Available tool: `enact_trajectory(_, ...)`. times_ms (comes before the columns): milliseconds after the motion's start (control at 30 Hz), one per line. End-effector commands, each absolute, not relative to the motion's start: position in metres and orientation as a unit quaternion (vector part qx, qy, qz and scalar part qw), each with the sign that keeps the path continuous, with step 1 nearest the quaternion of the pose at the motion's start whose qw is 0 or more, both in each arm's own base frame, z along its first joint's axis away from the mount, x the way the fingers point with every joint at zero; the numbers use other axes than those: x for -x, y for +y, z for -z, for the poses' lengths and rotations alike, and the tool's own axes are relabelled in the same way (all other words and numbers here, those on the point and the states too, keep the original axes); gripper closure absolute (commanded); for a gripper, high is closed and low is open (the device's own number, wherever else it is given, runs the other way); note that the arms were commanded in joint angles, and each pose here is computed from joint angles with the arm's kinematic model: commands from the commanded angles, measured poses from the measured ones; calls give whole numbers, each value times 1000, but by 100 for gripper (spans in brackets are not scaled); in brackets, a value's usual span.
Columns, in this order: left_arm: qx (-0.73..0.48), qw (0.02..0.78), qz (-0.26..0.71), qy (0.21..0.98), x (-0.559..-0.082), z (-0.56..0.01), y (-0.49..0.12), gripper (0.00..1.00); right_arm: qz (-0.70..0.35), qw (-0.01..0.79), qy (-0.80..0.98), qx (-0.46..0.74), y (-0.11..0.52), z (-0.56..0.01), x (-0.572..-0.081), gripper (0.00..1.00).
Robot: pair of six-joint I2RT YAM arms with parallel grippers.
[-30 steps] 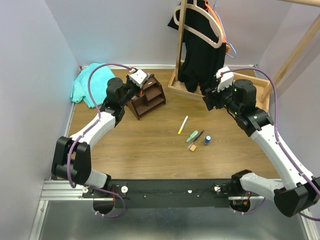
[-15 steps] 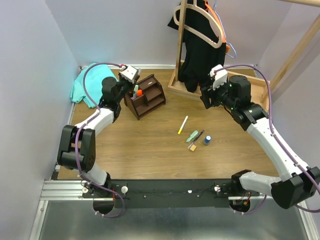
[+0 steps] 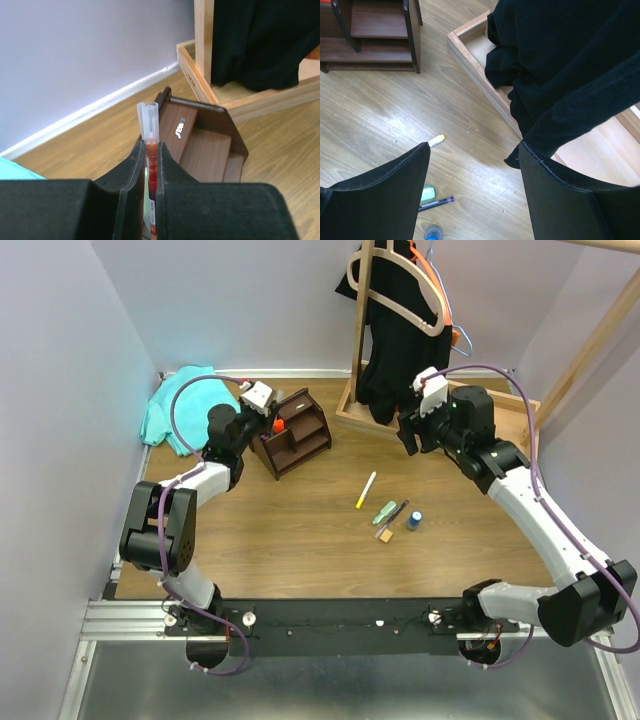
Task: Sort the stationery into containers
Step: Place the pen in the storage box.
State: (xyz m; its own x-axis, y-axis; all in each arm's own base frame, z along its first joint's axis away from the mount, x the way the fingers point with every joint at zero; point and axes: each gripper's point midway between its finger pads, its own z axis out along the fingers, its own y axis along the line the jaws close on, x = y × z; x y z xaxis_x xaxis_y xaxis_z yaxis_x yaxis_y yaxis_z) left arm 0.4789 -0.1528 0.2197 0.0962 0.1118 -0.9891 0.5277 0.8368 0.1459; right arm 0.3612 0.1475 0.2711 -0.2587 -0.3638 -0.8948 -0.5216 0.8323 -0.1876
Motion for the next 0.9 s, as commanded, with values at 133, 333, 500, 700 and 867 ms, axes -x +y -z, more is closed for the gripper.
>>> enact_trajectory(133,-218,714,138,652,-466,-232,-133,79,-84,547,782,288,154,-279,-370,21)
enact_trajectory(333,-212,733,129,634,-453,-268,-124,64,-90,551,778,288,156,-285,-370,20)
enact_trajectory(500,-228,728,147,630,-437,-293,-130,32,-97,554,776,287,157,-288,-365,20)
enact_trajectory(700,-250,705,190,636,-414,-296,-143,28,-101,564,770,282,154,-288,-355,20)
enact_trajectory(867,-340,599,257,678,-370,-267,-202,28,-92,566,781,249,142,-285,-344,19)
